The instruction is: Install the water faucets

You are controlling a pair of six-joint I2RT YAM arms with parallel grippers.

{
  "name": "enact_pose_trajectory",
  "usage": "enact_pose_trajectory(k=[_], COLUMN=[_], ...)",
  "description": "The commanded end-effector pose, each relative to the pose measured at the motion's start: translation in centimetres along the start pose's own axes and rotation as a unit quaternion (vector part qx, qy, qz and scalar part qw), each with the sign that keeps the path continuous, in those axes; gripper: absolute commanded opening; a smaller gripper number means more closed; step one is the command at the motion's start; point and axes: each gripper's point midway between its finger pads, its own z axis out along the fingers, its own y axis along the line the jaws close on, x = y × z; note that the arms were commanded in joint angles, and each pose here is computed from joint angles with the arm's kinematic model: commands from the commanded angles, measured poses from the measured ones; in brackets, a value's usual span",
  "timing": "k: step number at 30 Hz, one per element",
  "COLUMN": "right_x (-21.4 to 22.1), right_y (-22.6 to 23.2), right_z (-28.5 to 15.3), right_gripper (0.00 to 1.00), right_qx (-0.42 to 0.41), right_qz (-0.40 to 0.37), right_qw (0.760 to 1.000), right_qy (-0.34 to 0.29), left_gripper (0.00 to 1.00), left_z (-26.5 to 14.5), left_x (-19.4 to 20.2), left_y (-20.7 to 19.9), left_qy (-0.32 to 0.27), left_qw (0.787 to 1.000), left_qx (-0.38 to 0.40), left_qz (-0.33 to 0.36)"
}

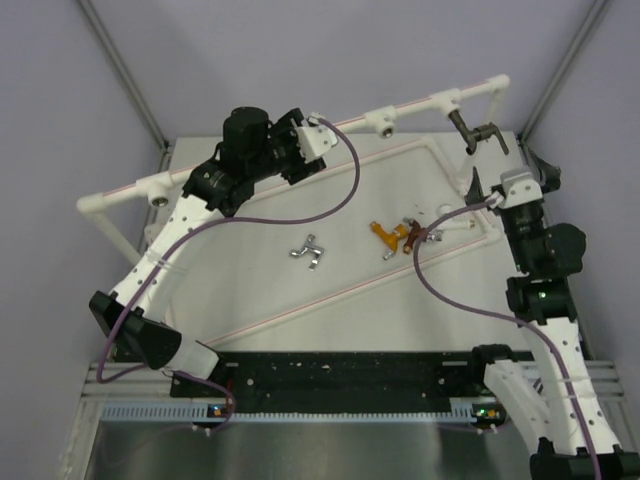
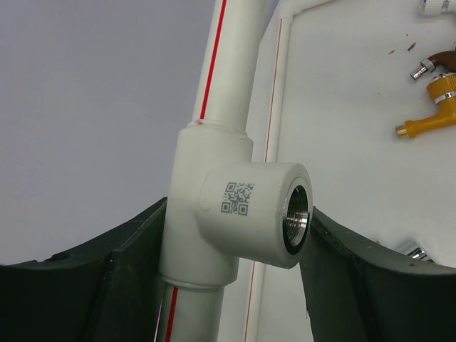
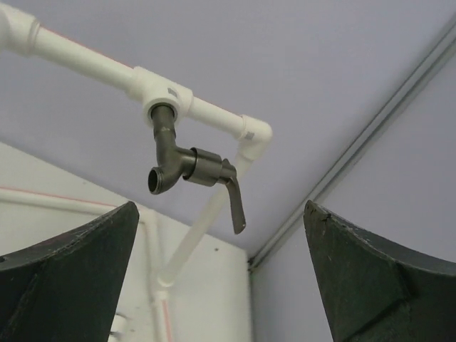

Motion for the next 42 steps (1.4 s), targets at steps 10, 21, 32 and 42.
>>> enact_pose_trajectory(k=[10,21,32,42], right_x=[-2.7,1.7,4.7,1.5], right_y=[1.2,3.7,4.0,2.6], right_z=[7.8,9.4,5.1,8.5], right_gripper=[0.95,0.78,0.92,0.93], right_qx=[-0.114,-0.191,-0.181,-0.111], right_qz=[-0.349,-0.345,-0.331,-0.339], right_qw=[0.927,0.918,0.926,0.932], right_qy=[-0.076,-0.034,0.01,-0.07], left_gripper=[0.7,0.7,0.7,0.7], left_z=[0.2,-0.1,-0.1,-0.3], left_x=[-1.2,-1.4,-1.1,-1.1], left_y=[-0.3,-0.3,-0.6,-0.6], left_qy=[-0.023,-0.026,-0.022,-0.023], left_qw=[1.0,1.0,1.0,1.0], left_qx=[0.008,0.007,0.008,0.009], left_qz=[-0.007,-0.009,-0.009,-0.008])
